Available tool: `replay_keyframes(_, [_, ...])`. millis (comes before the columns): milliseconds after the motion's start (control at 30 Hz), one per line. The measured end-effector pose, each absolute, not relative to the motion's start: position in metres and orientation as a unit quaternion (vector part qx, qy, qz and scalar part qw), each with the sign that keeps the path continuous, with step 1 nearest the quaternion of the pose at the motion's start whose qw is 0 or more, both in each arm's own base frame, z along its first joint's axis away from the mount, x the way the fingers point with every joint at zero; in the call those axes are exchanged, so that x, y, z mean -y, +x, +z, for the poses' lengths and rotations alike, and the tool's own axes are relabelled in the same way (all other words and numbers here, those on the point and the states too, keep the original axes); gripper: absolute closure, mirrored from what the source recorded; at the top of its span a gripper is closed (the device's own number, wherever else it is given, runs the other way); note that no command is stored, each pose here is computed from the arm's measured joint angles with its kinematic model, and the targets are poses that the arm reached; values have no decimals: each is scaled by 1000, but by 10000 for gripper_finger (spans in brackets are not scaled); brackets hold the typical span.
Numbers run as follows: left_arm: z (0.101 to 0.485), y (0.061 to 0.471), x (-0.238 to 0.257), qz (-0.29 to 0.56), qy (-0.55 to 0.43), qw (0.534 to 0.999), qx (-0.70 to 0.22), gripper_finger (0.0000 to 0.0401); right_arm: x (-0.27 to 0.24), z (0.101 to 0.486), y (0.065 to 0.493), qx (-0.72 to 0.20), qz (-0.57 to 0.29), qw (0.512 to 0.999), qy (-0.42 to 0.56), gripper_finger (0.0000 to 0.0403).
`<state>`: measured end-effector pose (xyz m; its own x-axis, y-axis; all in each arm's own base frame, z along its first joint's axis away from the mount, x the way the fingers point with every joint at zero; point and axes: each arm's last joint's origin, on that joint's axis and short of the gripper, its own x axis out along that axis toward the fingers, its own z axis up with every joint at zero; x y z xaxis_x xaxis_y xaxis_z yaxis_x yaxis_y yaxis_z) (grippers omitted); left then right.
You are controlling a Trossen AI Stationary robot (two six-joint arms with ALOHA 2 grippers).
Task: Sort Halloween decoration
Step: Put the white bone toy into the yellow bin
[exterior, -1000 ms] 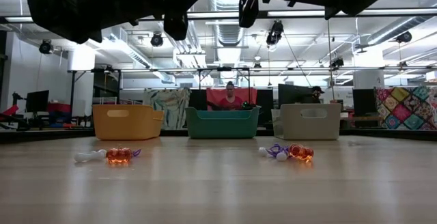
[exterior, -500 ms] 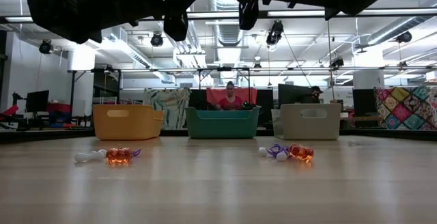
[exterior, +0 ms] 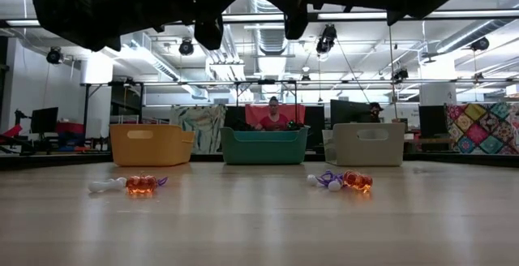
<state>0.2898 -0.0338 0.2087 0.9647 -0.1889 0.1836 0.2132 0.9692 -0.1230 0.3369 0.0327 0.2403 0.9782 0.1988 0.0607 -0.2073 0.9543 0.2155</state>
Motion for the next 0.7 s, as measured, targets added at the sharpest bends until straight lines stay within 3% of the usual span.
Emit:
replay_keyframes(167, [208,290,34,-101,-71,989,81,401,-33,238,337,9,101,989,112,264])
replay_keyframes(400, [203,290,34,-97,-70,992,46,401,-32,237,334,-24,98,987,124,304])
replay_keyframes(700, [188,277,31,-70,-57,988,-125,401,-39,203,310,-291,38,927,235,356])
